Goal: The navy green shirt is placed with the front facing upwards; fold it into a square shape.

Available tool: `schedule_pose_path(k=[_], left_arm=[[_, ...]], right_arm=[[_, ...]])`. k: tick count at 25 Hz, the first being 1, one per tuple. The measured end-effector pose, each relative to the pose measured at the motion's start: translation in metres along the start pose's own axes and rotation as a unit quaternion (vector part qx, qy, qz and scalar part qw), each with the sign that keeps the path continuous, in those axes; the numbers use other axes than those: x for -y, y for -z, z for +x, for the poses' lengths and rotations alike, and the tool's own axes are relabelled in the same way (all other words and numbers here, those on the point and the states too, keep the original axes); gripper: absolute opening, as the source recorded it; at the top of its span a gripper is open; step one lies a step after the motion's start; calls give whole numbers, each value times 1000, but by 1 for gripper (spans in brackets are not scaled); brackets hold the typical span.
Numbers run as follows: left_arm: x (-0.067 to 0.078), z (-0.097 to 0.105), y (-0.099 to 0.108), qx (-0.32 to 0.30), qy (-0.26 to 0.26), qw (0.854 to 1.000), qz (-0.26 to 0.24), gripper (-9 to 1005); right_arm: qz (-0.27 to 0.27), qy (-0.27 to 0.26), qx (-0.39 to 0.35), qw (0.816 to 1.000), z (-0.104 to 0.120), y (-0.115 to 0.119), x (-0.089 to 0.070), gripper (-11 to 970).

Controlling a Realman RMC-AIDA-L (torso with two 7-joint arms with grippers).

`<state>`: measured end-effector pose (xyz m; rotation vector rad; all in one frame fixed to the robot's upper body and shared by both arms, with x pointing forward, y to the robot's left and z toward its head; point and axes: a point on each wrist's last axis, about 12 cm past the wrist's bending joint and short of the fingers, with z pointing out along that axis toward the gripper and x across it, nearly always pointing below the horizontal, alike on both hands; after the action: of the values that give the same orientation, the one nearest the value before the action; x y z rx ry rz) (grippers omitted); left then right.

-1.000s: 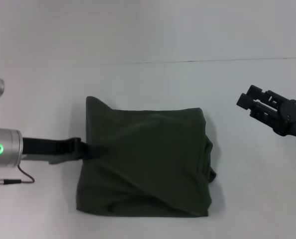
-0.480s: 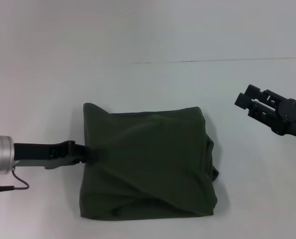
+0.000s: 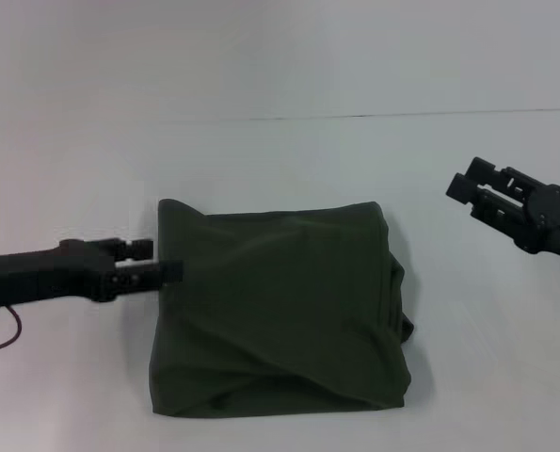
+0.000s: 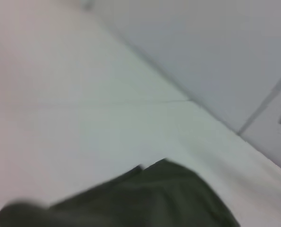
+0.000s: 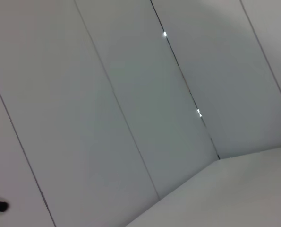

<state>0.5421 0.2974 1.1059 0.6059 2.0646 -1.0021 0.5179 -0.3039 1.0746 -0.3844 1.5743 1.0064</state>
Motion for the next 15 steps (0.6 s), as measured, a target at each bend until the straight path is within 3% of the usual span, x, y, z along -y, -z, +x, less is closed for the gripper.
schedule_pose_path(k=[4,6,10,15], left_arm=[[10,7,2,20,-102,994,25,749],[11,15,-2,30,-144,989,31,793],[7,23,-10,78,-176,981,8,882],[6,38,-22,113,-219,969,-10,884]], right_arm=[[6,1,0,1000,1,1,1,614],[10,2,0,1000,3,2,1,614],[13,3,-1,1000,6,2,1,614],[15,1,-1,1000,6,3,1,614]])
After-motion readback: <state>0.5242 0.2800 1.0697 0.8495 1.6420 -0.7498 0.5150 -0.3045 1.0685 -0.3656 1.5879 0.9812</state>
